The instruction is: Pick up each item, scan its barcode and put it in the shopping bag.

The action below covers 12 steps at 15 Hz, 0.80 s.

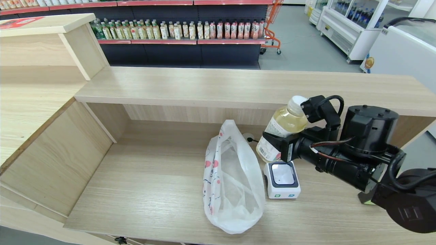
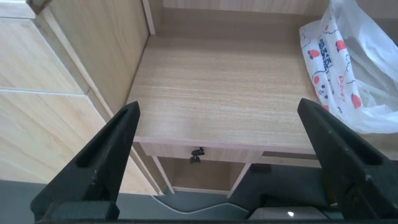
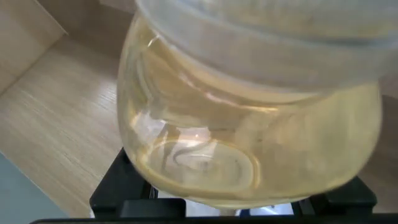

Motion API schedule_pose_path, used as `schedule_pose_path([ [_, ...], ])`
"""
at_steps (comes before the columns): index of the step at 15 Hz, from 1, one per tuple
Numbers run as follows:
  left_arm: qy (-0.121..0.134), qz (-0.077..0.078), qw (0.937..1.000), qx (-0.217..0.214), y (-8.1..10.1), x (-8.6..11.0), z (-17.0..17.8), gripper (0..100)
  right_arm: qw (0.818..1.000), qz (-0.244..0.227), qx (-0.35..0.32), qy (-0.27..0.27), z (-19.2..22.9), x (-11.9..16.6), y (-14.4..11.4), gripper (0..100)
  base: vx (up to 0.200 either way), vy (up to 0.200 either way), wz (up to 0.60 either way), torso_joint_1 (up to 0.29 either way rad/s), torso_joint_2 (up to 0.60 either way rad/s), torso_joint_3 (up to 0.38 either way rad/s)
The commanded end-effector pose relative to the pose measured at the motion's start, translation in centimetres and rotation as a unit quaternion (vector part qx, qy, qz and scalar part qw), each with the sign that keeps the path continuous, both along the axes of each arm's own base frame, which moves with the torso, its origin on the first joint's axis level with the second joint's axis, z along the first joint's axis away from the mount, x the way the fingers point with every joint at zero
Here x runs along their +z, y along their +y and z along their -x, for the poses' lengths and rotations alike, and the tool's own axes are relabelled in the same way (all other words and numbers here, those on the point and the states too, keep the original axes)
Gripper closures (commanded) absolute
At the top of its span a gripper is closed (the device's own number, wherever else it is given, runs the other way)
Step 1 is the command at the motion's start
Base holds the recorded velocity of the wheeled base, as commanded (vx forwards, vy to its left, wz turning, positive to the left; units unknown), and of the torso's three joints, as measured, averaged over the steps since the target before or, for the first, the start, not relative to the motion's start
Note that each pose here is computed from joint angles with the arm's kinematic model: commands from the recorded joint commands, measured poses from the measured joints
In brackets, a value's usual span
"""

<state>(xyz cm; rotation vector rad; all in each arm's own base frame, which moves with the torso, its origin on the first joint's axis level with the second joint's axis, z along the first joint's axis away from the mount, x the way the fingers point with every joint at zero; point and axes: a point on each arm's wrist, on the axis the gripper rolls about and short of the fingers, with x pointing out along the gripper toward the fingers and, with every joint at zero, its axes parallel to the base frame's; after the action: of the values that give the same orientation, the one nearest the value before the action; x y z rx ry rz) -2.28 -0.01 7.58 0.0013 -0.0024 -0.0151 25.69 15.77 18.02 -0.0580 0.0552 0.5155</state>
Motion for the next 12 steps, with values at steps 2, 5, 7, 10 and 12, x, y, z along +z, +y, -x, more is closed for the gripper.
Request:
schedule_pose_path([
  [2,0.0,0.001,1.0,0.001,0.0,0.0,0.0,0,0.999,0.013,0.007,0.03,-1.1,-2.1,0.7,100,0.0,0.1,0.0,0.001,0.0,0.001],
  [5,0.0,0.001,1.0,0.001,0.0,0.0,0.0,0,0.998,0.007,0.008,0.061,-1.6,-4.3,1.2,100,0.0,0.0,0.0,0.0,0.0,0.0],
  [7,0.0,0.001,1.0,0.001,0.0,0.0,0.0,0,0.997,0.013,0.011,0.069,-1.5,-6.0,1.3,100,0.0,0.0,0.0,0.0,0.0,0.0],
  [10,0.0,0.001,1.0,0.001,0.0,0.0,0.0,0,0.998,0.018,0.024,0.062,-0.7,-8.9,1.5,100,0.0,0.0,0.0,0.0,0.0,0.0],
  [12,0.0,0.001,1.0,0.001,0.0,0.0,0.0,0,0.998,0.031,0.035,0.048,-0.2,-11.0,1.7,100,0.0,0.0,0.0,0.0,0.0,0.0],
])
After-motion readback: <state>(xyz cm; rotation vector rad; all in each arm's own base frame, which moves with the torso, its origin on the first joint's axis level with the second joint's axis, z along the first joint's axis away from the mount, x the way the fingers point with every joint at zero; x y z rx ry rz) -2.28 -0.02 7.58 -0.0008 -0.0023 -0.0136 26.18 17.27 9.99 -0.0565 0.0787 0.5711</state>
